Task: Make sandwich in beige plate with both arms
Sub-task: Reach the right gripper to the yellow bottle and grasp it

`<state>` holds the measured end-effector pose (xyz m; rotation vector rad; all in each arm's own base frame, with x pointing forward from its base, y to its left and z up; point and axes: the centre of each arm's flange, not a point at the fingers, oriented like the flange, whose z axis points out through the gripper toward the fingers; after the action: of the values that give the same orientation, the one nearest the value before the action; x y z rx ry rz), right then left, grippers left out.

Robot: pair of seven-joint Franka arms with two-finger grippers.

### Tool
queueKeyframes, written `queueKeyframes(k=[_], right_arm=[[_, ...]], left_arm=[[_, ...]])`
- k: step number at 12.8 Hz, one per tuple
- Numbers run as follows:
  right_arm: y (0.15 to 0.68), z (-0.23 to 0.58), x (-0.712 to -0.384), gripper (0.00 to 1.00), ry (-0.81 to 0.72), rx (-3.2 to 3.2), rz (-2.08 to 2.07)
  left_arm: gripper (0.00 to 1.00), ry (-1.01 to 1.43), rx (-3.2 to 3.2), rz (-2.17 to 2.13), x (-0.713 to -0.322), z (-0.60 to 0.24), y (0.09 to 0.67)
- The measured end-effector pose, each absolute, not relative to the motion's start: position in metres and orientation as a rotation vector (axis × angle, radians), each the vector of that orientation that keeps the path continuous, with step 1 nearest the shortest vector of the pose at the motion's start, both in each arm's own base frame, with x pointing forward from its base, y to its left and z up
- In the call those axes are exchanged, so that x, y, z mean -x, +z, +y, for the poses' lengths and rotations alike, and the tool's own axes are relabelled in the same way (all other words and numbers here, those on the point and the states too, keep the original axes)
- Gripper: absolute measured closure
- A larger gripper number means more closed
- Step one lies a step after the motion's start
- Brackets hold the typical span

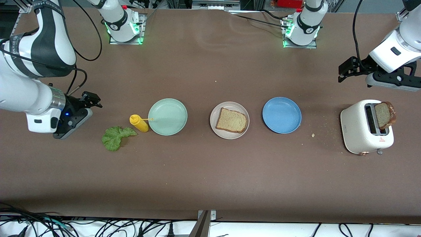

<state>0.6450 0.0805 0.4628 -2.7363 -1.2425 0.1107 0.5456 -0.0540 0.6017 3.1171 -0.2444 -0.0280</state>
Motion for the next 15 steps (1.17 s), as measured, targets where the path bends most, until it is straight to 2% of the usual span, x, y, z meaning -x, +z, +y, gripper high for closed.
queueKeyframes(k=[5, 8, 12, 15], right_arm=[[0.400, 0.081, -0.631, 0.00, -0.064, 2.392, -1.628], [0.360, 0.049, -0.620, 0.00, -0.198, 2.174, -1.725], [0.289, -0.010, -0.608, 0.00, -0.374, 1.938, -1.744], [0.226, -0.007, -0.604, 0.00, -0.449, 1.826, -1.697]], left_arm=[[0.00, -0.036, -3.116, -0.251, -0.545, -0.056, 0.601], [0.00, -0.039, -3.116, -0.251, -0.545, -0.056, 0.600], [0.00, -0.047, -3.117, -0.245, -0.545, -0.054, 0.599], [0.00, -0.048, -3.116, -0.245, -0.545, -0.054, 0.599]])
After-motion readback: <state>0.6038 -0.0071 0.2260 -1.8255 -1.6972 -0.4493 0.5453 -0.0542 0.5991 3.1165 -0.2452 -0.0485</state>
